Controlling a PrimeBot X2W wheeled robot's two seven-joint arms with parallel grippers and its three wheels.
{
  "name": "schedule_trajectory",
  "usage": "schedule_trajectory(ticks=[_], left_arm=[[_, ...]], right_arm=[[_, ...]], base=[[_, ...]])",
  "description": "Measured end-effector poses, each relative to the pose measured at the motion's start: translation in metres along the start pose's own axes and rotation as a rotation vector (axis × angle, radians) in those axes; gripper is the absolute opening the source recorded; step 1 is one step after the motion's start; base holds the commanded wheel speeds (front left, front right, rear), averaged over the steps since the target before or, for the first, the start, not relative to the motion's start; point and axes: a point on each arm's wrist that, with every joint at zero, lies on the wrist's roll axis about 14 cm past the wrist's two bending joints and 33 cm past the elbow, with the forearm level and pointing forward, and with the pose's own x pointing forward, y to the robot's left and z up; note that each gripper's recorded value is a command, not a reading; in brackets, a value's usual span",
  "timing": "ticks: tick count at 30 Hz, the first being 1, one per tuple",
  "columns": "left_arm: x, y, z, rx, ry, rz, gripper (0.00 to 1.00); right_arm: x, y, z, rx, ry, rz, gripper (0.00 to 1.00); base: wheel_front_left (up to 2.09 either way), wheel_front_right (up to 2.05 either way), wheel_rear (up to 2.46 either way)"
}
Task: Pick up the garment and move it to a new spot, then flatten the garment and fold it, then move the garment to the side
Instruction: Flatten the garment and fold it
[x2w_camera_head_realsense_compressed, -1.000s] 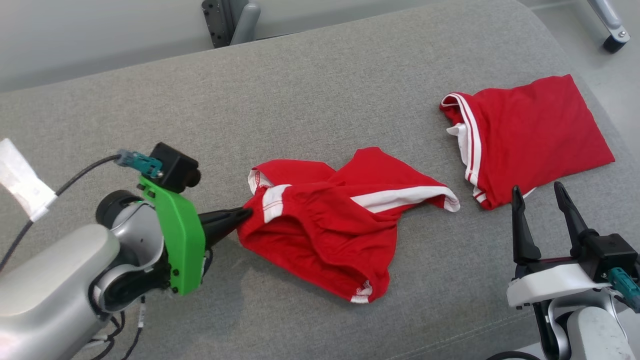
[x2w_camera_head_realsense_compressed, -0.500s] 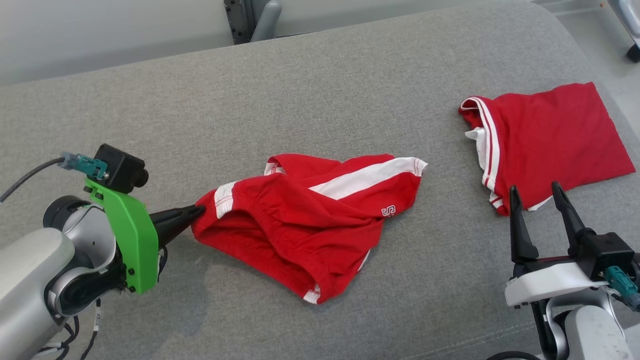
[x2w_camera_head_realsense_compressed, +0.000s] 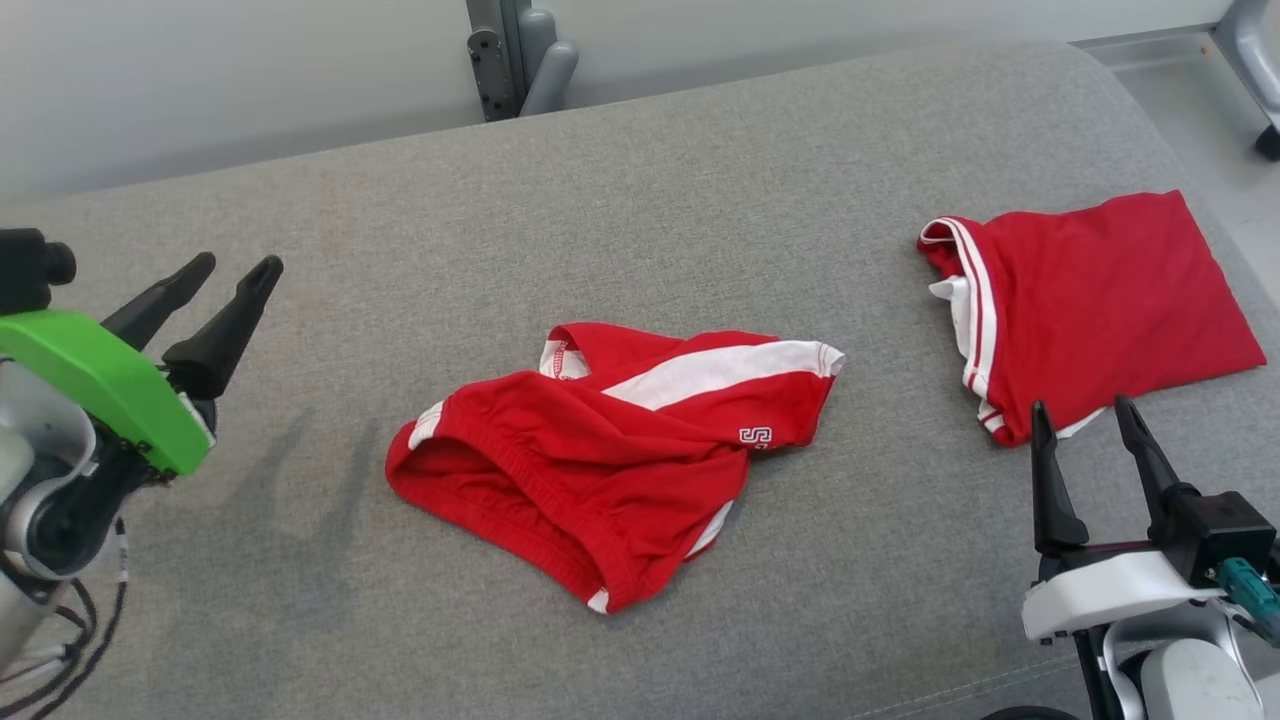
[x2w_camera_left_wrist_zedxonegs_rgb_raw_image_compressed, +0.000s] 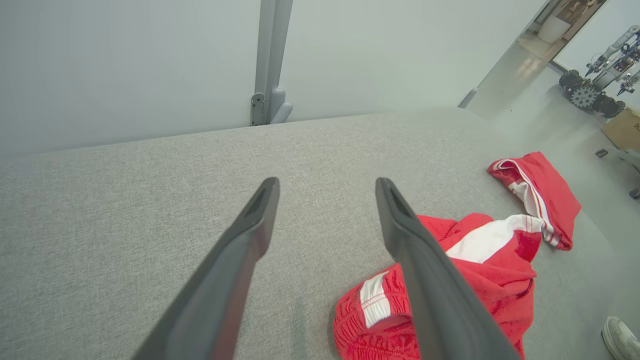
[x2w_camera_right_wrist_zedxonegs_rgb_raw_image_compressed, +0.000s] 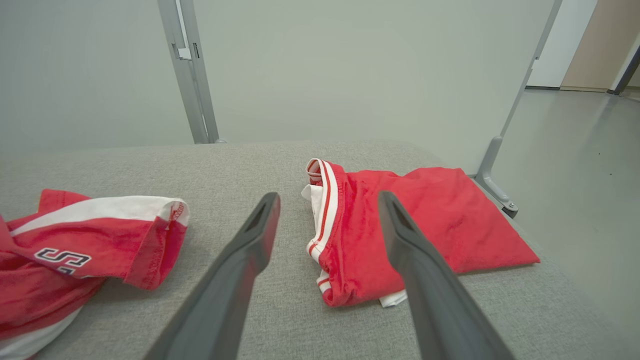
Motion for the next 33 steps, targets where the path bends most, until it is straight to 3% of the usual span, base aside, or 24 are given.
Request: schedule_trajectory(ticks=[4, 8, 11, 16, 23, 33], left_arm=[[-0.005, -0.002, 0.007, -0.148, -0.18, 0.104, 1.0], [-0.006, -0.007, -0.029, -0.282, -0.177, 0.23, 1.0], [0.003, -0.038, -0.066, -0.438, -0.123, 0.21, 1.0], [0.012, -0.084, -0.108, -0.598, -0.043, 0.163, 1.0], [0.013, -0.075, -0.138, -0.573, 0.03, 0.23, 1.0], [0.033, -0.061, -0.14, -0.563, 0.039, 0.262, 1.0]], right_arm=[[-0.004, -0.001, 0.0, 0.002, -0.001, -0.003, 1.0], [-0.003, 0.004, -0.001, 0.004, 0.002, 0.012, 1.0], [-0.001, 0.008, -0.003, 0.004, 0.007, 0.024, 1.0], [0.003, 0.012, -0.007, 0.003, 0.018, 0.035, 1.0], [0.003, 0.012, -0.009, -0.003, 0.025, 0.035, 1.0], [0.004, 0.01, -0.012, -0.01, 0.034, 0.031, 1.0]], base=[[0.0, 0.0, 0.0], [0.0, 0.0, 0.0], [0.0, 0.0, 0.0], [0.0, 0.0, 0.0], [0.0, 0.0, 0.0], [0.0, 0.0, 0.0]])
